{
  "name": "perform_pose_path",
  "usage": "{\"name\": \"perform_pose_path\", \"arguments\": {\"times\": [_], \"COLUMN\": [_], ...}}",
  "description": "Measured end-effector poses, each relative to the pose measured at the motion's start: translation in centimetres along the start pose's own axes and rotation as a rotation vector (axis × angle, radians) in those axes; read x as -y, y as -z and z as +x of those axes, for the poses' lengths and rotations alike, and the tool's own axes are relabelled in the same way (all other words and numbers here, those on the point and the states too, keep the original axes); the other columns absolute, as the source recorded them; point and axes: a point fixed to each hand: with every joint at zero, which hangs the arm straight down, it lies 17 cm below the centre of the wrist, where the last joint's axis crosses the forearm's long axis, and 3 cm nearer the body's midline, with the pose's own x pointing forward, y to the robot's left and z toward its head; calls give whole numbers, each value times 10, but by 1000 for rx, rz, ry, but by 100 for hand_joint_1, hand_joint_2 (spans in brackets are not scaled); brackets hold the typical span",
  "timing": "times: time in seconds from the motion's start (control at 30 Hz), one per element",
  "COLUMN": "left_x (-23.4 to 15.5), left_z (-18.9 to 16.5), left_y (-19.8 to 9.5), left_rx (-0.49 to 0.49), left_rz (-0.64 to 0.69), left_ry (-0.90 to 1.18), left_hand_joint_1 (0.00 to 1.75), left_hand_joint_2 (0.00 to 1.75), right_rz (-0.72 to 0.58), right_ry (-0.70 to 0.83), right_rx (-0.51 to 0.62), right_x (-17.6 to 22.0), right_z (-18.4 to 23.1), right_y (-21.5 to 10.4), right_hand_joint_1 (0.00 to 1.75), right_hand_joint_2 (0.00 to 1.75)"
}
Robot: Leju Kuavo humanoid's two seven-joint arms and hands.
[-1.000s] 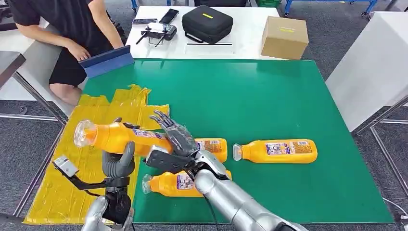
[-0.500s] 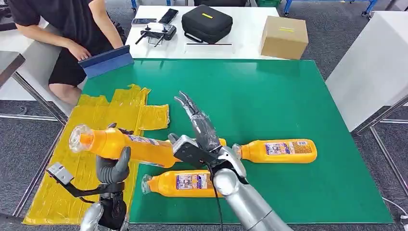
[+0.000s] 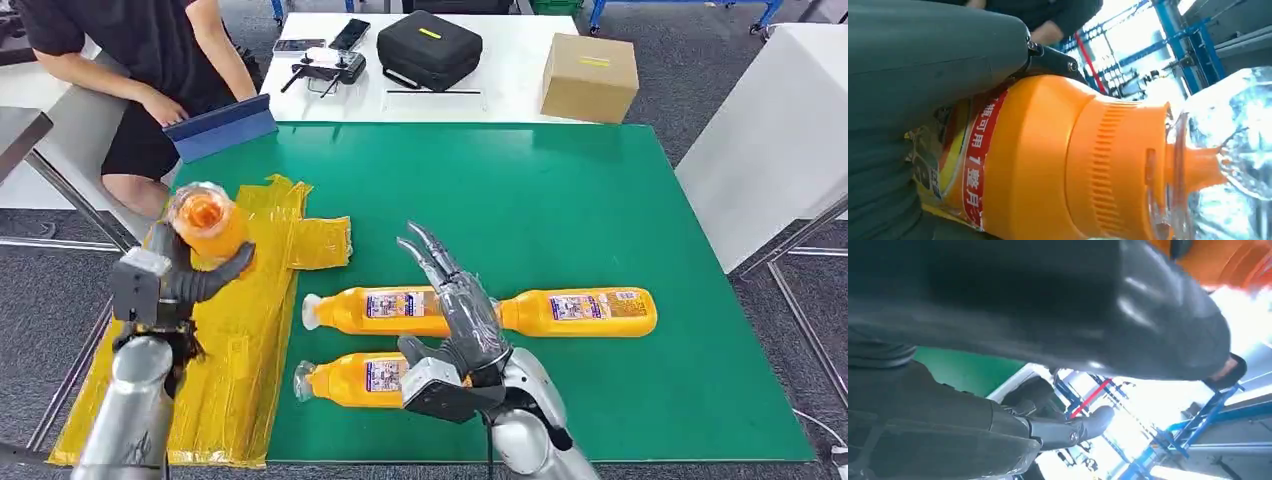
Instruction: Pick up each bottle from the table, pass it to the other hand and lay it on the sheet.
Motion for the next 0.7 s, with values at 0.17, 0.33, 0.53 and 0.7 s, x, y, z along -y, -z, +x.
{"name": "perform_pose_path", "arguments": {"times": [0.17,0.33,0.53,0.7], "left_x": [-16,-20,-23,-12], "left_z": [-2,-8,-24,-49], "left_y": [35,40,69,92], "left_rx": [1,-14,-68,-121], "left_rz": [6,5,6,-46], "left_ry": [57,67,313,744], "left_hand_joint_1": [175,175,175,175], "left_hand_joint_2": [175,175,175,175], "right_rz": [-3,-8,8,23], "right_ry": [-10,-19,-20,-12], "right_rx": [9,14,13,11], "right_x": [7,11,9,7], "right_z": [3,4,3,-1], "right_y": [0,0,-1,-4], "right_hand_joint_1": [0,0,0,0], "right_hand_joint_2": [0,0,0,0]}}
